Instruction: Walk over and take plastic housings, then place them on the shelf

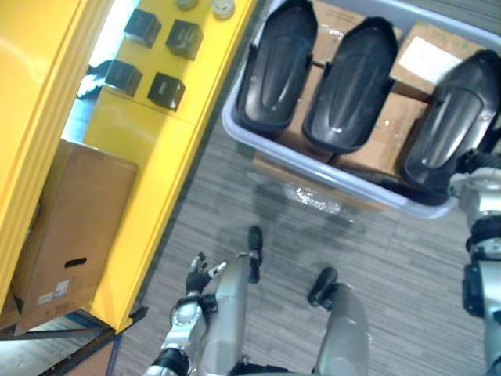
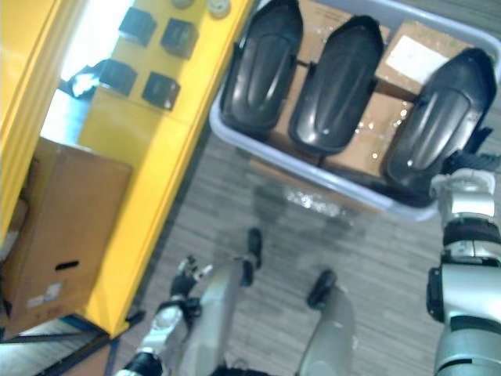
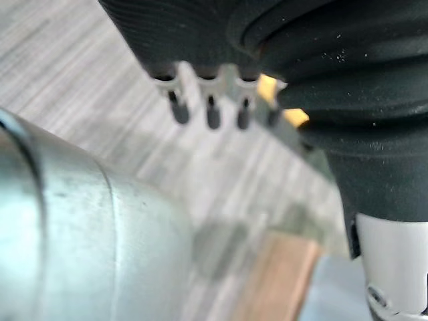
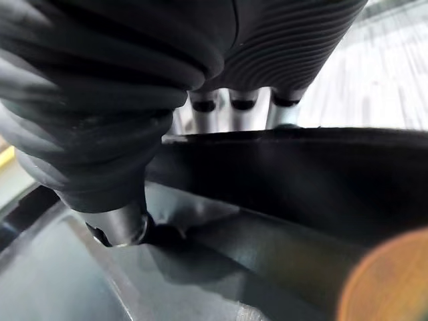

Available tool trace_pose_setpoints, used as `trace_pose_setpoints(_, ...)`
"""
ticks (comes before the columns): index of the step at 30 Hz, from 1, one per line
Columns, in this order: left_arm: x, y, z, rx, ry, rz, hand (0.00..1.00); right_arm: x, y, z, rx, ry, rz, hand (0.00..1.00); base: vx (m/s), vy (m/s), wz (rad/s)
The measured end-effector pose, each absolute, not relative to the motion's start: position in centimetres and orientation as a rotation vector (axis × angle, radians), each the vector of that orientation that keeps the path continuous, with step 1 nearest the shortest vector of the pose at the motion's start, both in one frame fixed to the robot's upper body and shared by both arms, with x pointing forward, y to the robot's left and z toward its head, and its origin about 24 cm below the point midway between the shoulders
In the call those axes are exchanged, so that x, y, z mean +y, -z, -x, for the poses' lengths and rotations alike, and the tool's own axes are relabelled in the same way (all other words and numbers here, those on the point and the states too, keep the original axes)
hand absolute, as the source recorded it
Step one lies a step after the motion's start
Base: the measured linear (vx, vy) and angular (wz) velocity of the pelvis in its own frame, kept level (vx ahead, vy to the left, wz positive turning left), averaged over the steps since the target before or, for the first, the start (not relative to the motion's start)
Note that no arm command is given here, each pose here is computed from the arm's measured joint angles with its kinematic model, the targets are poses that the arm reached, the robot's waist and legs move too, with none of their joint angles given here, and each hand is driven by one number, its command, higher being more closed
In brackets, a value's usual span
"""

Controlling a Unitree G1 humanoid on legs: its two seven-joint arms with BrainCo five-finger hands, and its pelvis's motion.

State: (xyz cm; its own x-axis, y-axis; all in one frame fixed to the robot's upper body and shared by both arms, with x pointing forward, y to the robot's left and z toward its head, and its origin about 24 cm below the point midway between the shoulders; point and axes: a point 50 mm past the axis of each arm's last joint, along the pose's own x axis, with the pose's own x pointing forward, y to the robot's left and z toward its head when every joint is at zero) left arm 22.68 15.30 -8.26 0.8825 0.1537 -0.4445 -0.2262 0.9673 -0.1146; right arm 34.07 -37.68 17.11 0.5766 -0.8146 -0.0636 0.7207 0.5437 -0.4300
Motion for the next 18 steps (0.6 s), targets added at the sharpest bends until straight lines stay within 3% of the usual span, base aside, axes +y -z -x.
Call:
trace_pose_setpoints(8, 15.0, 5.0, -24.5, 0.292, -0.26, 0.248, 0.0, -37.2, -18.5, -34.2, 0.166, 1.017, 0.557, 1.0, -0.01, -0.007, -0.02)
trace_pose_setpoints(18, 19.5, -3.2, -26.3, -0.057, -0.356, 0.261, 0.0, -36.4, -20.2, -33.1, -0.063, 1.113, 0.702, 1.0, 0.02, -0.018, 0.02)
